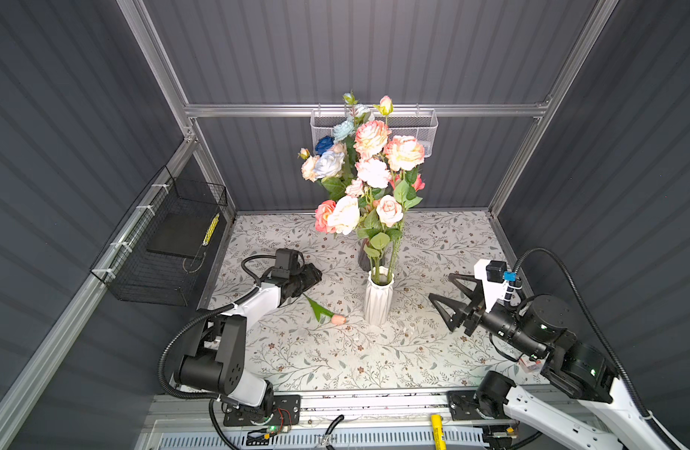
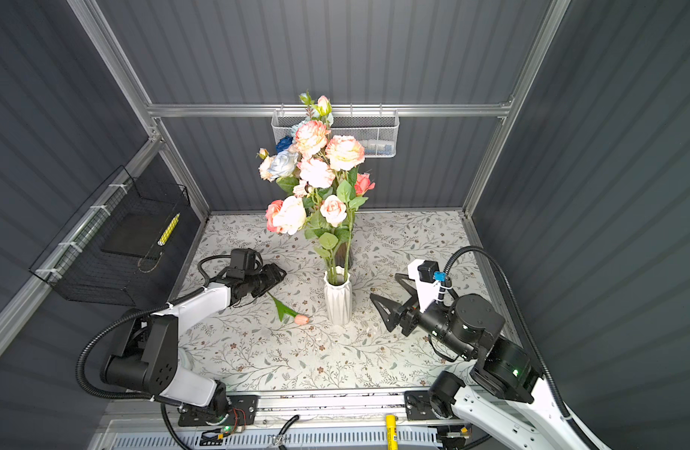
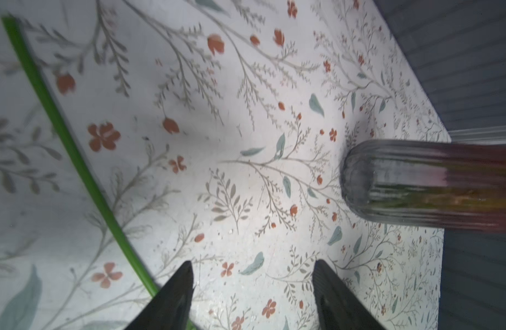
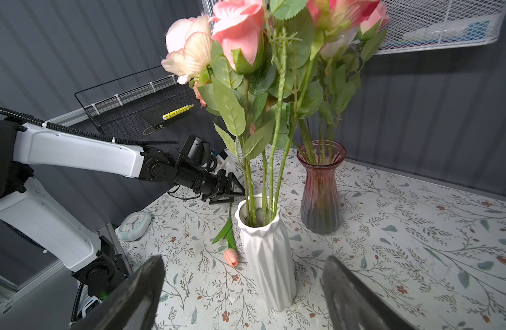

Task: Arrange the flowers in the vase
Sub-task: 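Grasp the pink tulip on the table near its head with the left gripper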

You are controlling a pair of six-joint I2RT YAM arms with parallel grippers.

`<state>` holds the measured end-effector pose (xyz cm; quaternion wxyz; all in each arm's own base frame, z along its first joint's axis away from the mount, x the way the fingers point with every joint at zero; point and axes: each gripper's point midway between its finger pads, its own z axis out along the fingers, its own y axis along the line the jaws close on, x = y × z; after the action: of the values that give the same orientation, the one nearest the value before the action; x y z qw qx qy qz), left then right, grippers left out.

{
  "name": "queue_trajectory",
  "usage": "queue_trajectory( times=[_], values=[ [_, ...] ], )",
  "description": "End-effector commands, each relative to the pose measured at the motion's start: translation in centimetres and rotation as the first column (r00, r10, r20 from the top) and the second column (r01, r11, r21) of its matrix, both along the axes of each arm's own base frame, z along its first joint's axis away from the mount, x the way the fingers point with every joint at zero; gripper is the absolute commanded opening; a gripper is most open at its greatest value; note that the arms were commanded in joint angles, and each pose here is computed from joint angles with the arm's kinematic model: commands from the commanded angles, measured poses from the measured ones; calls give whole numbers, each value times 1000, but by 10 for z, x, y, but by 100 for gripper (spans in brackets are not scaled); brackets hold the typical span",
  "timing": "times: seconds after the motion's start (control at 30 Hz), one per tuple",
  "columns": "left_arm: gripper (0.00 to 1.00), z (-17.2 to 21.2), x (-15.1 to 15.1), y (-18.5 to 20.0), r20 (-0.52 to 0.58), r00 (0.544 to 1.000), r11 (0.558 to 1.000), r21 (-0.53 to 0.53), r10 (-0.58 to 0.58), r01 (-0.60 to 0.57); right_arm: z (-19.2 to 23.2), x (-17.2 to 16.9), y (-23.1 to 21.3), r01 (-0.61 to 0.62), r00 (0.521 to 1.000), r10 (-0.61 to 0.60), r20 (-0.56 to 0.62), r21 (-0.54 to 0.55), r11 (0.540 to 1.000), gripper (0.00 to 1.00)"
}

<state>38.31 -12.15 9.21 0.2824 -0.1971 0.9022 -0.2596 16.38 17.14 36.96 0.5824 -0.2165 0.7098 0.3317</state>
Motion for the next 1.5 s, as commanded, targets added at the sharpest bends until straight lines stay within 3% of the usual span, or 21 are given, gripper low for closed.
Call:
queue_trajectory(
  times=[0.0,0.17,0.3,0.47,0.63,0.73,0.83,1.03,1.17,1.23,1.37,1.47],
  values=[
    [68,4,25,8,54,999,1000,-31,3,-1,-2,-1,2,-12,1000,12,1,1,1000,87],
    [70,-23,48,4,41,999,998,-64,-1,4,-3,-1,4,-21,1000,21,-7,2,1000,87],
    [70,-50,45,21,-33,998,998,13,58,-58,-2,-2,3,-20,1000,20,-9,8,1000,87],
    [69,-61,4,65,-121,973,975,129,194,-179,1,-4,1,-22,1000,22,3,16,1000,87],
    [68,-68,-58,79,-221,949,963,193,227,-185,1,-4,1,-24,1000,24,16,17,1000,87],
    [66,-84,-106,67,-336,923,976,166,189,-139,3,-6,0,-27,999,27,23,21,999,87],
    [65,-79,-145,39,-382,919,987,154,96,-39,2,-8,0,-36,999,35,20,23,999,87],
    [66,-50,-186,3,-389,921,982,174,5,68,5,-7,1,-37,999,36,34,40,999,87],
    [67,-41,-195,-11,-376,925,969,201,-59,143,2,-6,3,-41,999,40,23,41,998,87],
    [64,-33,-191,-34,-335,931,962,171,-145,212,0,-7,4,-46,999,45,17,41,998,87],
    [50,-34,-185,-79,-302,915,954,57,-266,296,-2,-5,3,-33,999,32,15,39,999,87],
    [38,-46,-182,-91,-325,901,945,55,-289,323,-2,-5,1,-27,1000,26,16,37,999,87]
  ],
)
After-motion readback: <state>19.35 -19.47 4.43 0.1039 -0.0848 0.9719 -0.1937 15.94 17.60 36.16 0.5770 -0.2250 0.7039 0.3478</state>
